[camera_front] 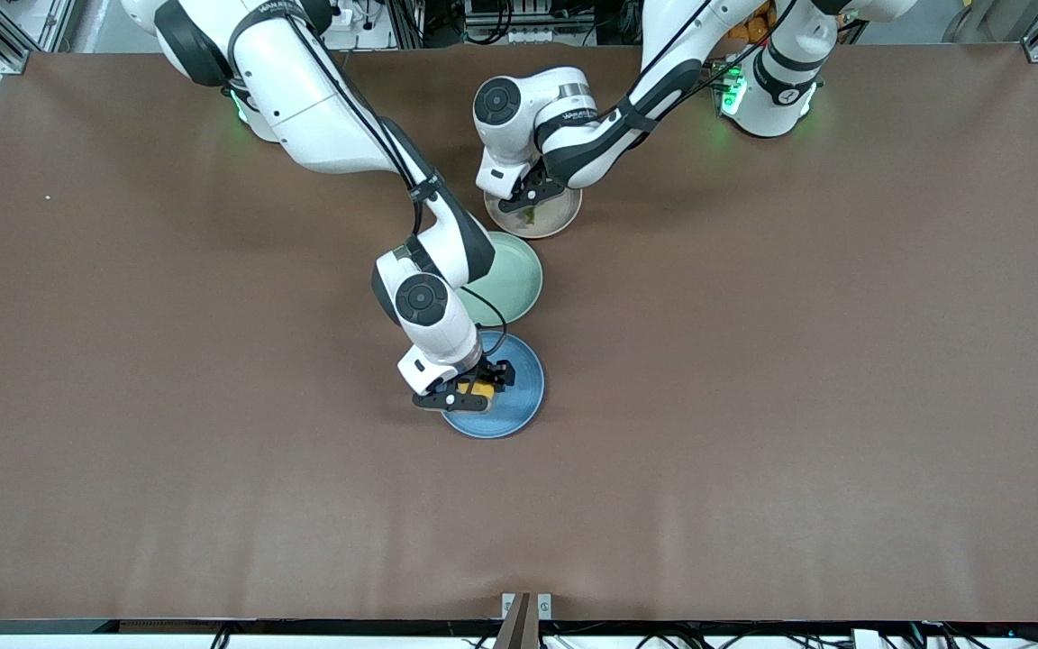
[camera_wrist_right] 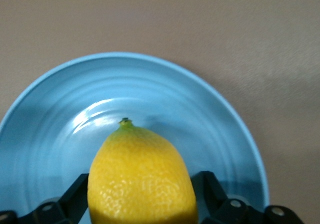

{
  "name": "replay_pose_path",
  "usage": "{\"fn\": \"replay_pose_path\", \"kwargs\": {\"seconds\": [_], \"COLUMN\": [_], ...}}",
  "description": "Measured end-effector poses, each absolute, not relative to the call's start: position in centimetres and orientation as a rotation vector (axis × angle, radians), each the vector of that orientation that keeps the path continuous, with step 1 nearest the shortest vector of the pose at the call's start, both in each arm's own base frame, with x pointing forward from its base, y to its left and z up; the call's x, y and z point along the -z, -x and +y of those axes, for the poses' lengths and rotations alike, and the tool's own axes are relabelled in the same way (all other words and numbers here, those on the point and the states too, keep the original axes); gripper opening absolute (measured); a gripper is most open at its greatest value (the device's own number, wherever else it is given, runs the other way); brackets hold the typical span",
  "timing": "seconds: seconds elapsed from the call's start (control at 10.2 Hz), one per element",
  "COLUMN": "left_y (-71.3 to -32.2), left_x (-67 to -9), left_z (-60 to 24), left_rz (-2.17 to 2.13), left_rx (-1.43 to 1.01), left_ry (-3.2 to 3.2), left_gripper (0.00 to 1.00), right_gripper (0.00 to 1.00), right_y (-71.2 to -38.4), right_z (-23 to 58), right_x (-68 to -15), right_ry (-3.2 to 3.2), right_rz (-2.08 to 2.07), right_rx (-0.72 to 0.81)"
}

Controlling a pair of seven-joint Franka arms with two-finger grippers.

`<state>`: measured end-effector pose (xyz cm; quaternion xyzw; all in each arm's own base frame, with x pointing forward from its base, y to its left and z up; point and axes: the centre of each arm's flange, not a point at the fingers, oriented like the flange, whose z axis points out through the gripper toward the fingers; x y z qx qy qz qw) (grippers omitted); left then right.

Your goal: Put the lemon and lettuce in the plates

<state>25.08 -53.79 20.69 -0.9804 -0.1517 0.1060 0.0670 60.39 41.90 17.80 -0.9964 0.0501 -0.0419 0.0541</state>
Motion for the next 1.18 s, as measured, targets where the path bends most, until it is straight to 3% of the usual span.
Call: {"fn": "replay_pose_path", "kwargs": {"seconds": [0.3,0.79,1.18], "left_y": [-27.2,-35.2,-42.3], "left_x": [-22.6,-29.4,-31.6], "left_z": [-53.8,-51.2,-46.5], "left_rz": [-0.507,-0.613,-0.72], "left_rx": [-0.284,-0.181,-0.139], "left_ry": [2.985,2.966,2.981], "left_gripper": [0.97,1.0,1.0], "right_gripper": [1.0,1.0,1.0], "right_y": [-61.2,-63.7,-66.6], "right_z": [41.6,39.2,33.1], "right_x": [-20.1,-24.4,-28.7], "right_ry": [3.11,3.123,3.122], "right_rz": [0.14,0.215,0.11], "right_rx": [-0.031,-0.207,-0.338]}}
